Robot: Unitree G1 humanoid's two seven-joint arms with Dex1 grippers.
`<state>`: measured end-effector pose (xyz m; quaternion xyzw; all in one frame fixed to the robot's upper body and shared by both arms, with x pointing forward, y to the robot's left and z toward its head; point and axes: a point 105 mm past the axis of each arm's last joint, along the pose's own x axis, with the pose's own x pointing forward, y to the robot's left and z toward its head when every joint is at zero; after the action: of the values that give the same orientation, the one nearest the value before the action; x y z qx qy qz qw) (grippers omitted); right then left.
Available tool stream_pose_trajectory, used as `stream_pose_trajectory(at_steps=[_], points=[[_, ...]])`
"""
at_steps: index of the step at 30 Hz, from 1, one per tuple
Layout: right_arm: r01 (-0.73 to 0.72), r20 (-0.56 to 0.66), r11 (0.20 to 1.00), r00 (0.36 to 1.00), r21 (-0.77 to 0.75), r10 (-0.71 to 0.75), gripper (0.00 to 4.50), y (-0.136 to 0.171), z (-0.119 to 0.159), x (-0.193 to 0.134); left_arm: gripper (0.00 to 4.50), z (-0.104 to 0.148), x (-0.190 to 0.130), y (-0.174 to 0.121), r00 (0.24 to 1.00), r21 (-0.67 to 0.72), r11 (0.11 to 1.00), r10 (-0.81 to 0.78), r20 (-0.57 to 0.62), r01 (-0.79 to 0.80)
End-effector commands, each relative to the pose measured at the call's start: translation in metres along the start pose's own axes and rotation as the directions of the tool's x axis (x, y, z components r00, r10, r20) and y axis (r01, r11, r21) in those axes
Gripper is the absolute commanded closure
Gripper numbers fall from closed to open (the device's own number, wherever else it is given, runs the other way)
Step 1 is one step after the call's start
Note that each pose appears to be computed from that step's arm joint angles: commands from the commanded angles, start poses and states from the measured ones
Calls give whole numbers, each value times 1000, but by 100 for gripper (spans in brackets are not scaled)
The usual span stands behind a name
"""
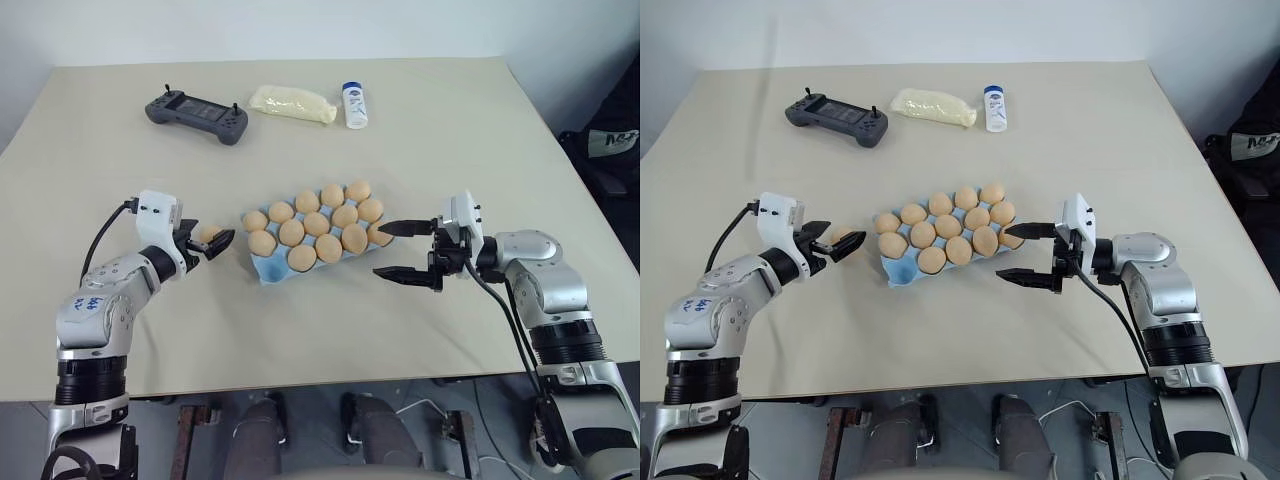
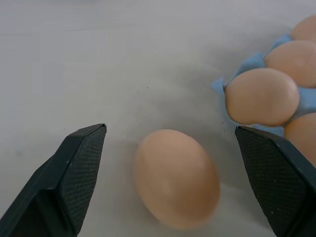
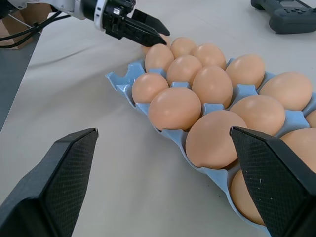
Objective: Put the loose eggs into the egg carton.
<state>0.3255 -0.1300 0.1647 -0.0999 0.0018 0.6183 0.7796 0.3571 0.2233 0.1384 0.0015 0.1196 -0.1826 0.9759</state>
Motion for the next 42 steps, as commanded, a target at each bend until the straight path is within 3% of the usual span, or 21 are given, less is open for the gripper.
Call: stream_pose_trajectory(at_steps=[1,4,9,11,17,21,33,42], points=[[13,5,999,1000,-32,-13,0,-2,7,-7,5,5,3,1,1000,56,998,-7,-7,7],[15,3,999,1000,-32,-15,0,-2,6,-7,69,1,5,2,1000,74,997,-1,-31,3],[18,0,999,1000,-32,-18,0,-2,5,-8,227,4,5,4,1000,78,997,6,-20,-5],[19,-1,999,1000,-32,-19,0,-2,5,-9,259,9,2,5,1000,88,996,7,-6,-6],[22,-1,999,1000,-34,-22,0,-1,5,-11,262,44,-18,-16,985,93,990,-120,124,109],[20,2,999,1000,-36,-20,0,-1,5,-11,262,51,-28,-39,961,131,965,-244,132,227],[26,5,999,1000,-36,-26,0,-1,4,-10,262,32,-27,-86,874,117,868,-485,-13,483],[43,5,999,999,-31,-43,0,0,2,-11,262,23,-25,-99,841,103,835,-537,-60,541]])
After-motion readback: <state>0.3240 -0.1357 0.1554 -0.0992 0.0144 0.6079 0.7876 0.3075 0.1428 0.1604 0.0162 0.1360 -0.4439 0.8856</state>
